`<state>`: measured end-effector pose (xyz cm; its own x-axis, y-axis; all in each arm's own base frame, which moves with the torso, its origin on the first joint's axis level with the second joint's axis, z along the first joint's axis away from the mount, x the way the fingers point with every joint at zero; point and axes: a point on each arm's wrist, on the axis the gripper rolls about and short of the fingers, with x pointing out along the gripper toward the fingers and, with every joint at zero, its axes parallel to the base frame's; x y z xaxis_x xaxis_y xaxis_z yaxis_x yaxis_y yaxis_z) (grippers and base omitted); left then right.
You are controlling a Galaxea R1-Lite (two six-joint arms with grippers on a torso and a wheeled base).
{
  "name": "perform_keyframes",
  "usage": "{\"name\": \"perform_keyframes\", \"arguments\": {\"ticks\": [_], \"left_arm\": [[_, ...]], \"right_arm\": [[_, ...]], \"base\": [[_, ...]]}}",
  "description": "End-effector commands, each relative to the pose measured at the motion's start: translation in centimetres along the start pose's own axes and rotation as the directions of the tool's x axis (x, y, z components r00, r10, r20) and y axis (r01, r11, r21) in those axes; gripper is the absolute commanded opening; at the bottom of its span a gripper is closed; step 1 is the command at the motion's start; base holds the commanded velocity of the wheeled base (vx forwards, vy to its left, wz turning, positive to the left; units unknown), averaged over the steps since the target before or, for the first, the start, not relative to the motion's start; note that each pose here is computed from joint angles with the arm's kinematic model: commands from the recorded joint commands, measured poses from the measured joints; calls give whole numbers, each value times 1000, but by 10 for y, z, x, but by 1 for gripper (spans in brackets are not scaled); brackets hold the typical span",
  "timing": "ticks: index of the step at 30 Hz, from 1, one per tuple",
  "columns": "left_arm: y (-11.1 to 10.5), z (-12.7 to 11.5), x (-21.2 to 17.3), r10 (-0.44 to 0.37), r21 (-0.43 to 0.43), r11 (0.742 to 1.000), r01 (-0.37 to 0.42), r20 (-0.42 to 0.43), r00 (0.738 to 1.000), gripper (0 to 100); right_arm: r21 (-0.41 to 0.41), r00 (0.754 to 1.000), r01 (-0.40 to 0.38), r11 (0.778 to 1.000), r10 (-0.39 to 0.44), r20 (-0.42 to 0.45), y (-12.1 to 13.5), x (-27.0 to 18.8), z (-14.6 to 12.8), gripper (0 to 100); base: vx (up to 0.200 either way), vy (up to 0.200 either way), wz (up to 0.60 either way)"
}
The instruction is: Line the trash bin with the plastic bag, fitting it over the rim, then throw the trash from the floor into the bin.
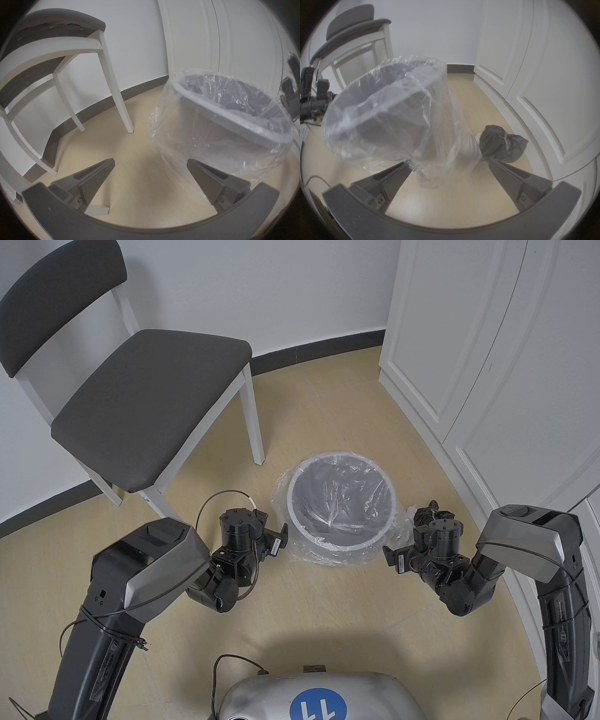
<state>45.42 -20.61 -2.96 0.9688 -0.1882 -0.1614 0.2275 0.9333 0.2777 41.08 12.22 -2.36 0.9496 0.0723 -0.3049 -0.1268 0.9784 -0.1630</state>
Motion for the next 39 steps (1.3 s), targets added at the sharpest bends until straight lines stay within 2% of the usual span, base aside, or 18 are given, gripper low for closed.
{"name": "perform_keyframes", "arguments": {"ticks": [1, 7, 15, 20, 26, 29, 32, 39], "left_arm": [[-8, -16, 6, 9, 0, 1000, -9, -15, 1000, 100], [-7, -13, 6, 10, -1, 1000, -10, -10, 1000, 100], [-7, -12, 5, 11, -2, 1000, -11, -7, 1000, 100], [-8, -10, 4, 13, -2, 1000, -13, 0, 1000, 100], [-7, -7, 4, 14, -5, 1000, -14, 6, 1000, 100], [-7, -7, 3, 13, -3, 1000, -13, 6, 1000, 100], [-8, -6, 2, 11, -4, 1000, -11, 10, 1000, 100], [-9, -4, 2, 9, -4, 1000, -9, 14, 1000, 100]], "right_arm": [[-56, 1000, 24, 998, -23, 10, -23, -18, 12, 100], [-103, 999, 31, 994, -30, 12, -49, -32, 20, 100], [-108, 998, 64, 992, -64, 9, -63, -26, 19, 100], [-112, 998, 60, 992, -60, -3, -60, -16, 9, 100], [-99, 999, 52, 994, -51, 13, -40, 31, -24, 100], [-57, 997, 52, 997, -50, 51, -30, 48, -36, 100], [25, 995, 39, 999, -42, 88, -16, 60, -38, 100], [149, 995, -30, 988, 16, 95, 0, 70, -42, 100]], "base": [[0, 0, 0], [0, 0, 0], [0, 0, 0], [0, 0, 0], [0, 0, 0], [0, 0, 0], [0, 0, 0], [0, 0, 0]]}}
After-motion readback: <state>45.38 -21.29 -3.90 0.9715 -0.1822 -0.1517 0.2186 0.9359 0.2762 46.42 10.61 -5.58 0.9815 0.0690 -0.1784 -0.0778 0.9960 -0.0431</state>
